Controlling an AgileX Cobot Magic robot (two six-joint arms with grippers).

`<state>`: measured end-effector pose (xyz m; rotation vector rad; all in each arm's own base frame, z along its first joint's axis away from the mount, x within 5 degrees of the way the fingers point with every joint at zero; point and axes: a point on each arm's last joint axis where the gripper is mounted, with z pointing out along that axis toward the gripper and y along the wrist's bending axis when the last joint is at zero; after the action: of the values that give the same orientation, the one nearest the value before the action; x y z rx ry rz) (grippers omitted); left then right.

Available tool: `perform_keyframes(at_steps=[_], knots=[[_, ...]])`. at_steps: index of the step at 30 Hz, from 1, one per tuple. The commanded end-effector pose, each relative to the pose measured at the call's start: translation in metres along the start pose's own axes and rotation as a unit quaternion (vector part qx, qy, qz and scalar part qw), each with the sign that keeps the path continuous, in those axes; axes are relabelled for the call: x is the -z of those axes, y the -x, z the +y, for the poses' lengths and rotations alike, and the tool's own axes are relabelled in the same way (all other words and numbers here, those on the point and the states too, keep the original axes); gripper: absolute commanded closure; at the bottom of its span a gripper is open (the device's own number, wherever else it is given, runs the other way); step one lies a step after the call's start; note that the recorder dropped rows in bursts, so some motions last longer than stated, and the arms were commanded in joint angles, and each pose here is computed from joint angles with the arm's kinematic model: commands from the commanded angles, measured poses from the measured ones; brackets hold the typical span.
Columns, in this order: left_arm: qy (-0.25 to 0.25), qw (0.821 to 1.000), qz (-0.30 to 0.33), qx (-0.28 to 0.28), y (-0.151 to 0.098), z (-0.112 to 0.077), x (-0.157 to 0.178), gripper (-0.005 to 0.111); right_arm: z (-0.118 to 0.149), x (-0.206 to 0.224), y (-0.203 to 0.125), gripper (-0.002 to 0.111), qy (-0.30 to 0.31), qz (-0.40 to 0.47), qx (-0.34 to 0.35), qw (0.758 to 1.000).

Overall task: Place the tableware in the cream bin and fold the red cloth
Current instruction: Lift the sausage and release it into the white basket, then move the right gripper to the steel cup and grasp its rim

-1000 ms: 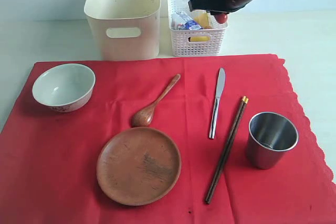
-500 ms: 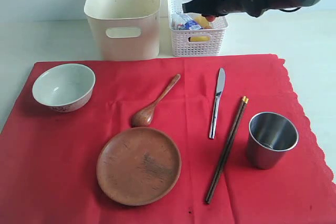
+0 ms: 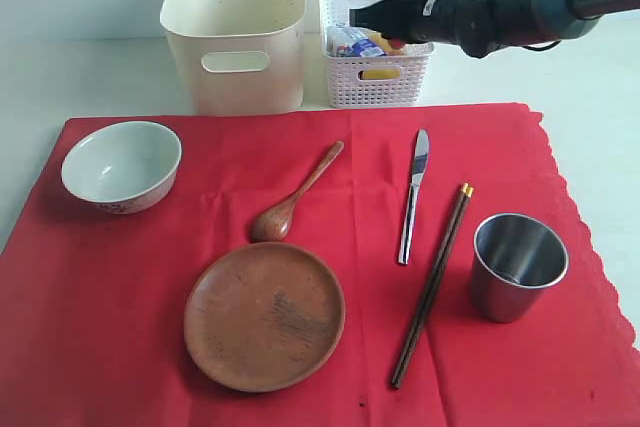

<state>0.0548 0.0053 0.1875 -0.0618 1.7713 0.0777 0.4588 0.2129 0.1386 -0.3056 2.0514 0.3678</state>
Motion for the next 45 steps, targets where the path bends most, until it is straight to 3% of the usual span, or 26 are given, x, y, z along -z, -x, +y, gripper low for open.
perform_keyframes(at_steps=[1, 5, 13, 15, 20, 23, 27, 31, 36, 42, 45], knots=[[-0.003, 1.0, -0.006, 0.005, 0.001, 0.0, 0.0, 0.106, -0.001, 0.001, 0.006, 0.049, 0.001, -0.019, 0.003, 1.0], [-0.003, 1.0, -0.006, 0.005, 0.001, 0.0, 0.0, 0.106, -0.001, 0.002, 0.007, 0.032, 0.0, -0.015, 0.001, 1.0], [-0.003, 1.0, -0.006, 0.005, 0.001, 0.0, 0.0, 0.106, 0.002, 0.048, 0.046, 0.034, -0.021, 0.056, 0.01, 0.998], [-0.003, 1.0, -0.006, 0.005, 0.001, 0.0, 0.0, 0.106, 0.005, 0.077, 0.071, 0.04, -0.025, 0.061, 0.025, 0.998], [-0.003, 1.0, -0.006, 0.005, 0.001, 0.0, 0.0, 0.106, 0.008, 0.154, 0.115, 0.077, -0.052, 0.094, 0.054, 0.993], [-0.003, 1.0, -0.006, 0.005, 0.001, 0.0, 0.0, 0.106, 0.008, 0.189, 0.123, 0.097, -0.065, 0.132, 0.05, 0.988], [-0.003, 1.0, -0.006, 0.005, 0.001, 0.0, 0.0, 0.106, 0.01, 0.203, 0.114, 0.108, -0.072, 0.196, 0.059, 0.976], [-0.003, 1.0, -0.006, 0.005, 0.001, 0.0, 0.0, 0.106, 0.027, 0.2, 0.081, 0.108, -0.05, 0.24, 0.104, 0.964], [-0.003, 1.0, -0.006, 0.005, 0.001, 0.0, 0.0, 0.106, 0.023, 0.202, 0.057, 0.108, -0.068, 0.301, 0.121, 0.943], [-0.003, 1.0, -0.006, 0.005, 0.001, 0.0, 0.0, 0.106, 0.012, 0.216, 0.045, 0.108, -0.147, 0.384, 0.074, 0.909], [-0.003, 1.0, -0.006, 0.005, 0.001, 0.0, 0.0, 0.106, 0.013, 0.219, 0.038, 0.108, -0.137, 0.412, 0.066, 0.899]])
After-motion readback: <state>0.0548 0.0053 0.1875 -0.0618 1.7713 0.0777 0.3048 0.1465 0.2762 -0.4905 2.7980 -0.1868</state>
